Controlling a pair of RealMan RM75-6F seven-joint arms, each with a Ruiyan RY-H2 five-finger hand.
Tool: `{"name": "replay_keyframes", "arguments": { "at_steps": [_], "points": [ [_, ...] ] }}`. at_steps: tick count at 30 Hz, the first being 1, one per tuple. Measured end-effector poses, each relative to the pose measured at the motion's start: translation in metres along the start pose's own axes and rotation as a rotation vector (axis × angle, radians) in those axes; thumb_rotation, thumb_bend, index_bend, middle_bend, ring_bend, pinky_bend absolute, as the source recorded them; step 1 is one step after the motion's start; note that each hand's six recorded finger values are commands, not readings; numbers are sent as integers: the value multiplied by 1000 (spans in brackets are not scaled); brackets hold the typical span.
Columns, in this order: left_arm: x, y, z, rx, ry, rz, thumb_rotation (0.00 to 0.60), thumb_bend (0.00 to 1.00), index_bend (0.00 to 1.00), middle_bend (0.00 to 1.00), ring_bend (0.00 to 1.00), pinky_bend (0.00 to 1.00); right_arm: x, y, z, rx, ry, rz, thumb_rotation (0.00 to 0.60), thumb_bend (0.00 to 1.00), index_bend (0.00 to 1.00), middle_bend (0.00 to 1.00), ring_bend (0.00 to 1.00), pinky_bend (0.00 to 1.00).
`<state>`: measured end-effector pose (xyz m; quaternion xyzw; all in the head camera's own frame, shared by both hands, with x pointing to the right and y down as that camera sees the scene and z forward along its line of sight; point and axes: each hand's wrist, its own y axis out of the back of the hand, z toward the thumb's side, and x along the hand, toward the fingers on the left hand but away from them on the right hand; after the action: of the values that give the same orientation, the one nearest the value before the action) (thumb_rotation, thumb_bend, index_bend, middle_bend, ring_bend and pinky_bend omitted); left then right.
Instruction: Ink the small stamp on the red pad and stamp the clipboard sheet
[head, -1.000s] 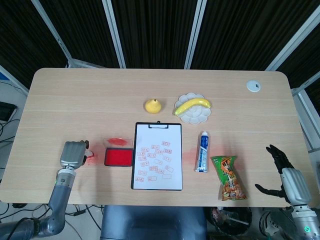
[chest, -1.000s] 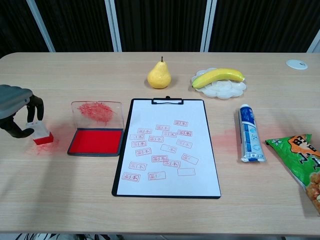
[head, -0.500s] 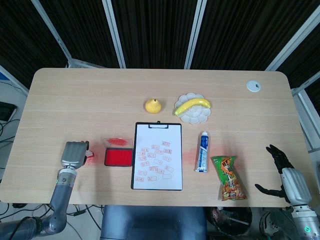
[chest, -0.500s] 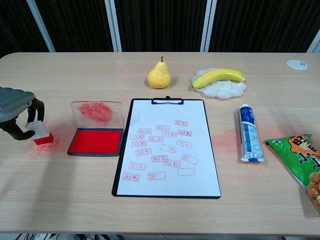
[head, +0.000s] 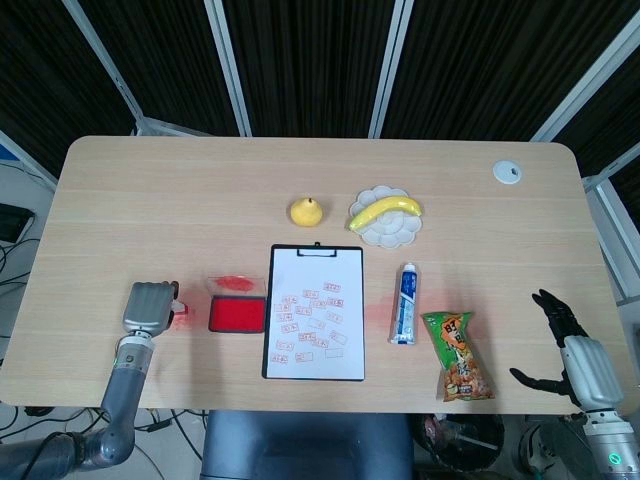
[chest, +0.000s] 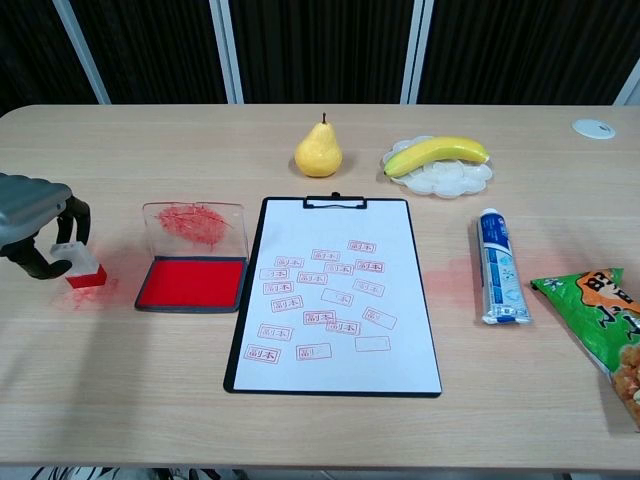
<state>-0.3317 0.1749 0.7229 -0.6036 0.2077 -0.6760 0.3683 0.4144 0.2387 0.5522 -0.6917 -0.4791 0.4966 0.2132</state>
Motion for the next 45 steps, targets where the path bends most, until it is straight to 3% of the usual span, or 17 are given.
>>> {"name": "replay_keyframes", "arguments": {
  "at_steps": [18,26,31,45],
  "points": [
    [2,-1,4,0,-9,1,600,330,452,479,847,972,0,0,0,-1,-1,1,600,136,90,0,0,219],
    [2,-1,6,1,-9,8,600,489,540,571,869,986,0,0,0,-2,-1,1,600,136,90,0,0,219],
    [2,0,5,3,-10,22,600,524,564,596,874,990,0,0,0,-2,-1,0,600,136,90,0,0,219],
    [-8,29,17,30,-114,187,600,579,726,775,932,1000,0,0,0,-4,-2,-1,600,136,90,0,0,219]
  ]
}}
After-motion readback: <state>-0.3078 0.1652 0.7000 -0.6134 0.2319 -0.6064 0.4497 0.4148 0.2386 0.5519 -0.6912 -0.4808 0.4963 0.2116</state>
